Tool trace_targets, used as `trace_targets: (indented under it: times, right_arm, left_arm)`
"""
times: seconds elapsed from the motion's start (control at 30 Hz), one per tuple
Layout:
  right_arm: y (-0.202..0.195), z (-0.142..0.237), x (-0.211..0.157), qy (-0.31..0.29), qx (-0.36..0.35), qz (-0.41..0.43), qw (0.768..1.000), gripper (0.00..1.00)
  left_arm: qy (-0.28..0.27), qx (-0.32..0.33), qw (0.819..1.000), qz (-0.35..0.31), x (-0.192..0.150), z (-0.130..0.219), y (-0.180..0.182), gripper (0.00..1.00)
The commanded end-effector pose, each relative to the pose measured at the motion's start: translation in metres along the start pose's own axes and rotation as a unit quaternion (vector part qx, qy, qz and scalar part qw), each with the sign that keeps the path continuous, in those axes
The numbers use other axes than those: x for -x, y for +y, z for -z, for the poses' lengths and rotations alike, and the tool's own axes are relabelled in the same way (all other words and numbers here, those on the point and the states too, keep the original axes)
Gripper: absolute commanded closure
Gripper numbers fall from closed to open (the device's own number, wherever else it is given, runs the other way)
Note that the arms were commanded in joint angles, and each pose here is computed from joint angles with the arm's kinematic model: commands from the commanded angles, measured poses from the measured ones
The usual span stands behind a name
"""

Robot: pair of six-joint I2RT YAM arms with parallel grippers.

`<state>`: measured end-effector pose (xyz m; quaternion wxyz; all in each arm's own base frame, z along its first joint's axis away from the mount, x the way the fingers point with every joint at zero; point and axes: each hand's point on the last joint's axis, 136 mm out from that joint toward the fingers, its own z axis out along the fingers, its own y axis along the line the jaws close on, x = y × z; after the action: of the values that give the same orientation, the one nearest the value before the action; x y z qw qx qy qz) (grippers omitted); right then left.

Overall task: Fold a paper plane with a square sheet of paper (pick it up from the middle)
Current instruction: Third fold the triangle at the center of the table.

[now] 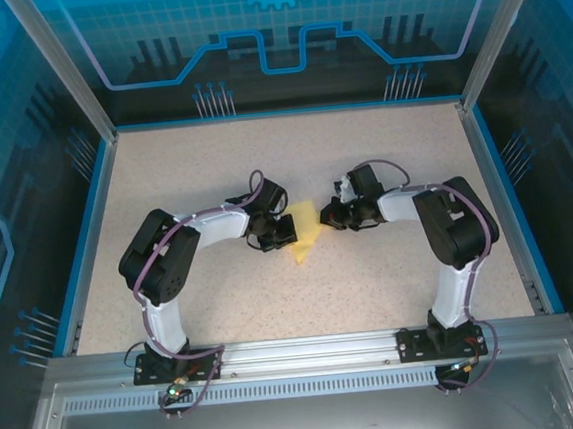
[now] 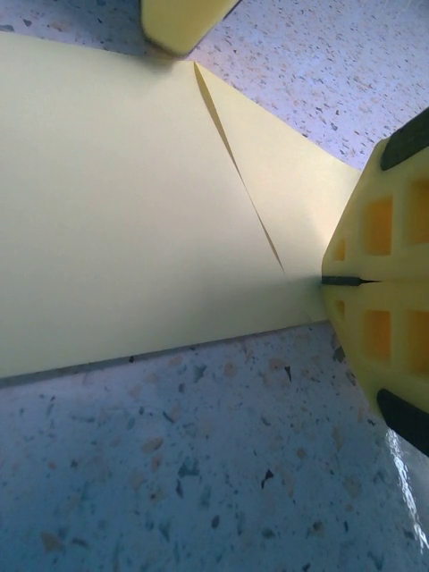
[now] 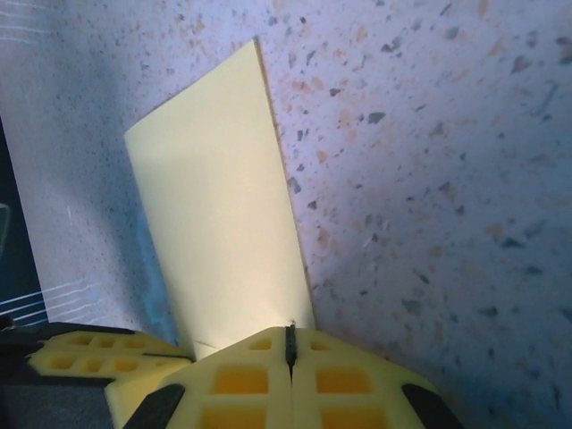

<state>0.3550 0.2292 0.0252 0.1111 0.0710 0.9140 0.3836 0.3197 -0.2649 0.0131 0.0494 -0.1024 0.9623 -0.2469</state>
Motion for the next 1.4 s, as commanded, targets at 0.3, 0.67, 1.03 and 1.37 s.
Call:
trace_targets:
  times: [0.3,0.67,1.03,1.37]
  right_arm:
    - [0.034,0.01,-0.079,0.019,0.018,-0.026,0.999,1.0]
    - [0.057,-0.02,-0.101,0.065,0.054,-0.001,0.996,1.0]
    - [0.042,-0.028,-0.118,0.093,0.034,-0.002,0.995,1.0]
    - [0.027,-0.037,-0.137,0.132,0.013,-0.008,0.991,1.0]
  left_arm:
    - [0.031,0.1,0.994,0.019,-0.022,-0.013,0.057,1.0]
    - [0.03,0.099,0.994,0.022,-0.024,-0.015,0.058,1.0]
    - [0.032,0.098,0.994,0.022,-0.025,-0.016,0.058,1.0]
    - [0.033,0.102,0.994,0.024,-0.025,-0.017,0.06,1.0]
